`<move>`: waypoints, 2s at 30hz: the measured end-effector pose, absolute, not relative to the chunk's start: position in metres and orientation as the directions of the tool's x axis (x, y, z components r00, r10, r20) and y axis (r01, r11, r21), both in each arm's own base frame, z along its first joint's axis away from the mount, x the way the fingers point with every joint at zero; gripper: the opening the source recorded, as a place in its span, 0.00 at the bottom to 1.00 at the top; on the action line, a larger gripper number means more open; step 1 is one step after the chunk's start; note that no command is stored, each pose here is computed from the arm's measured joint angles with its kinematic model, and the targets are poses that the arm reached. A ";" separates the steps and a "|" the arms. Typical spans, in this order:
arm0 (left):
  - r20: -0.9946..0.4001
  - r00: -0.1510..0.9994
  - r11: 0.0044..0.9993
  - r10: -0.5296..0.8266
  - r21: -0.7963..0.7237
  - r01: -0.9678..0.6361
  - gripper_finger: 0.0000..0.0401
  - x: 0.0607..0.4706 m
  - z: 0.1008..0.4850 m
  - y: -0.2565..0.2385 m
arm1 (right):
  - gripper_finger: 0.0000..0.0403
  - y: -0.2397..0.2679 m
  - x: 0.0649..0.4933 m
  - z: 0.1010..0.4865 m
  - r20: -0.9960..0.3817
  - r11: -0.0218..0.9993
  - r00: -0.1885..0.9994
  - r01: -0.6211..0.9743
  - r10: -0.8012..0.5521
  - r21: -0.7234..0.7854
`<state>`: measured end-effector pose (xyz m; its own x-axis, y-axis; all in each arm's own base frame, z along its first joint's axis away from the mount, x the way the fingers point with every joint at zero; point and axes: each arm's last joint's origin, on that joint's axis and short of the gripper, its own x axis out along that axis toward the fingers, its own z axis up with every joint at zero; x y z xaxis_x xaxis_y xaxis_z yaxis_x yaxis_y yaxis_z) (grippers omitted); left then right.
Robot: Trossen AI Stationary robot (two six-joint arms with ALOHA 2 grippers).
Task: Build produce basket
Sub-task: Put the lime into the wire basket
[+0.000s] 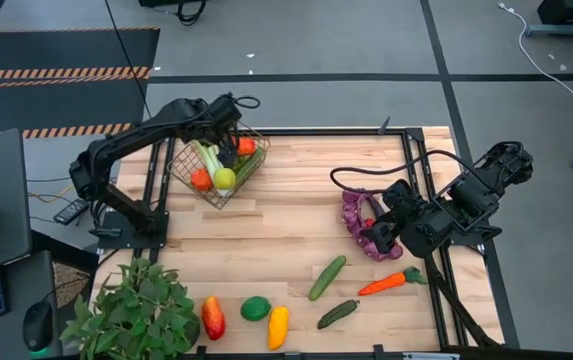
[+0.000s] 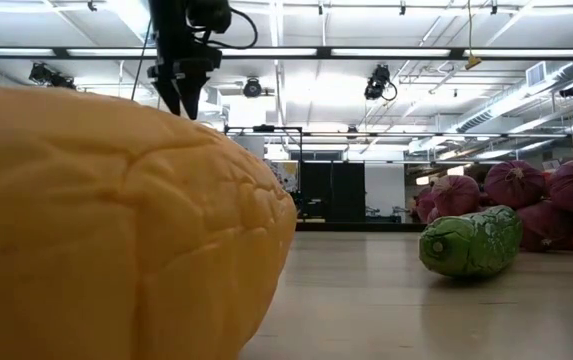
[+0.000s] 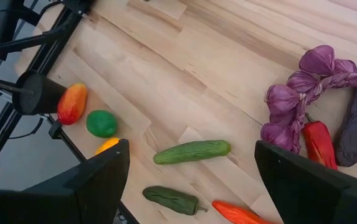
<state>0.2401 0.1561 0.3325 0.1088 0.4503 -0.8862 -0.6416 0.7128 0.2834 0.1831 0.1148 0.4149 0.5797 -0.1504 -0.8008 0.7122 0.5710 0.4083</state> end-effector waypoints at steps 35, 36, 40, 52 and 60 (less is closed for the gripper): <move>-0.734 0.621 0.864 -0.275 -0.472 -0.175 0.97 0.279 0.373 -0.013 | 0.86 0.139 0.205 0.365 -0.802 0.580 0.596 0.667 -0.039 0.467; -0.731 0.620 0.861 -0.287 -0.480 -0.168 0.97 0.282 0.372 -0.019 | 0.86 0.141 0.205 0.365 -0.800 0.582 0.599 0.663 -0.034 0.471; -0.743 0.585 0.871 -0.325 -0.476 -0.122 0.97 0.284 0.367 -0.038 | 0.86 0.145 0.202 0.365 -0.798 0.592 0.602 0.650 -0.018 0.477; -0.820 0.445 0.913 -0.360 -0.407 -0.011 0.97 0.286 0.343 -0.100 | 0.86 0.154 0.195 0.365 -0.796 0.601 0.605 0.635 0.005 0.486; -0.857 0.361 0.919 -0.368 -0.393 0.005 0.97 0.290 0.324 -0.128 | 0.86 0.159 0.192 0.366 -0.797 0.615 0.603 0.617 0.032 0.492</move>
<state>0.2903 -0.1279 0.3241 0.3611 -0.3683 -0.8567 0.0048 0.9194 -0.3933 0.1919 0.1592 0.3655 0.6034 0.0320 -0.7968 0.6166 0.6149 0.4916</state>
